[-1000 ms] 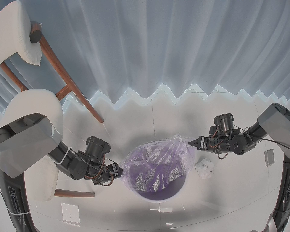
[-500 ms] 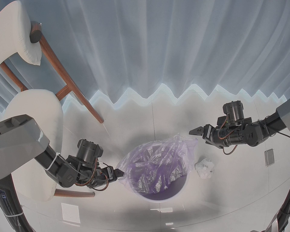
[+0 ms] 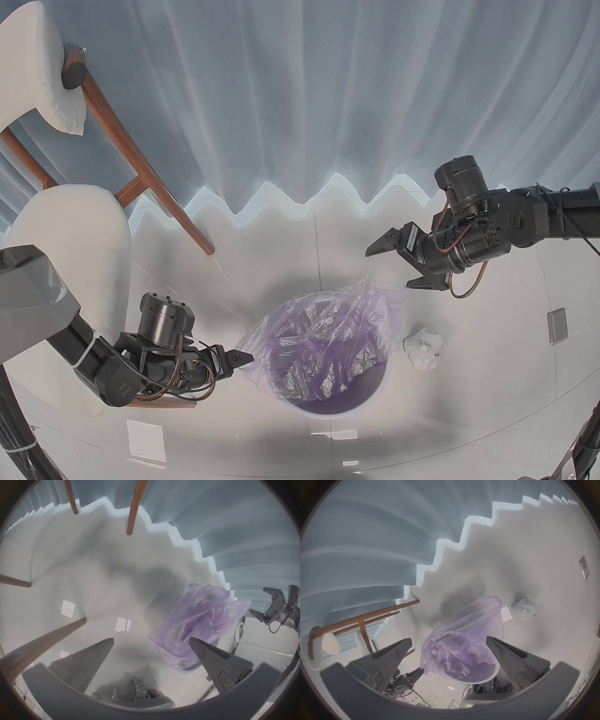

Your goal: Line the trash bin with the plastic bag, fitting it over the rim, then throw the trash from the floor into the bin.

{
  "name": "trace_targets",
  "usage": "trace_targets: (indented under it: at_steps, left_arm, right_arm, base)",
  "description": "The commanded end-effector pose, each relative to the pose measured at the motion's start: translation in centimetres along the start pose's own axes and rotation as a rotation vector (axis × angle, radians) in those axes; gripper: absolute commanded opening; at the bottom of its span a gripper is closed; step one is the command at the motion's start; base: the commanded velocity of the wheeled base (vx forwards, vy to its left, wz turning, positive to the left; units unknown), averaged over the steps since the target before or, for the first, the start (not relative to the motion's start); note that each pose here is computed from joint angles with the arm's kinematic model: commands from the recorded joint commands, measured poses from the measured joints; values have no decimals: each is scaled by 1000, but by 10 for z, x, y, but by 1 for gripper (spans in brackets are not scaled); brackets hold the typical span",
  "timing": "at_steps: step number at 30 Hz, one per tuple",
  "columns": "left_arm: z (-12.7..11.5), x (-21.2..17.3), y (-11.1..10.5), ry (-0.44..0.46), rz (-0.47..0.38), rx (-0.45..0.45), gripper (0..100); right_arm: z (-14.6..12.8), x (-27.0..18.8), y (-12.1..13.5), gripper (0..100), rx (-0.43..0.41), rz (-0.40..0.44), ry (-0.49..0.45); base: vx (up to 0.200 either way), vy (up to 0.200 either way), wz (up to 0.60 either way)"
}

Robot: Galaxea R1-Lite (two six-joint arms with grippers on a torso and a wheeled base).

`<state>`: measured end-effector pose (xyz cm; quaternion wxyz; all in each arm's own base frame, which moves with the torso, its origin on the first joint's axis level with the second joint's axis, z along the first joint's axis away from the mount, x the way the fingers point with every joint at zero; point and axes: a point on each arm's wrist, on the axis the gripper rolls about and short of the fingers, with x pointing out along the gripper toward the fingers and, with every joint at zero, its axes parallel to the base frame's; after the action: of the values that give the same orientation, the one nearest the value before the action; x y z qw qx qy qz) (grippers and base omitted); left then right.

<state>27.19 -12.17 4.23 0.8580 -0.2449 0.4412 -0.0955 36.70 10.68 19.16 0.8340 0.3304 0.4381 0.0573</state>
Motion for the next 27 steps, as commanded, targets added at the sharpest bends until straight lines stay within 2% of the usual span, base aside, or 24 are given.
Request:
trace_targets:
  at_steps: [1,4,11,22,23,27]
  left_arm:
    - [-5,-15,1,-36,-35,5,100]
    - [-9,-21,4,-92,-83,11,100]
    - [-24,-34,9,-141,-219,38,100]
    - [-31,-35,6,-144,-240,58,100]
    - [-33,-36,4,-141,-243,63,100]
    - [-34,-36,3,-138,-247,67,100]
  right_arm:
    - [-8,22,16,100,-19,-27,24]
    - [-15,37,16,100,-32,-83,16]
    - [-21,52,11,100,-37,-115,42]
    - [-31,56,9,100,-41,-163,100]
    - [-32,57,8,0,-41,-170,101]
    - [-32,63,4,0,-58,-198,88]
  base:
    - [0,0,0]
    - [0,0,0]
    - [0,0,0]
    - [0,0,0]
    - [0,0,0]
    - [0,0,0]
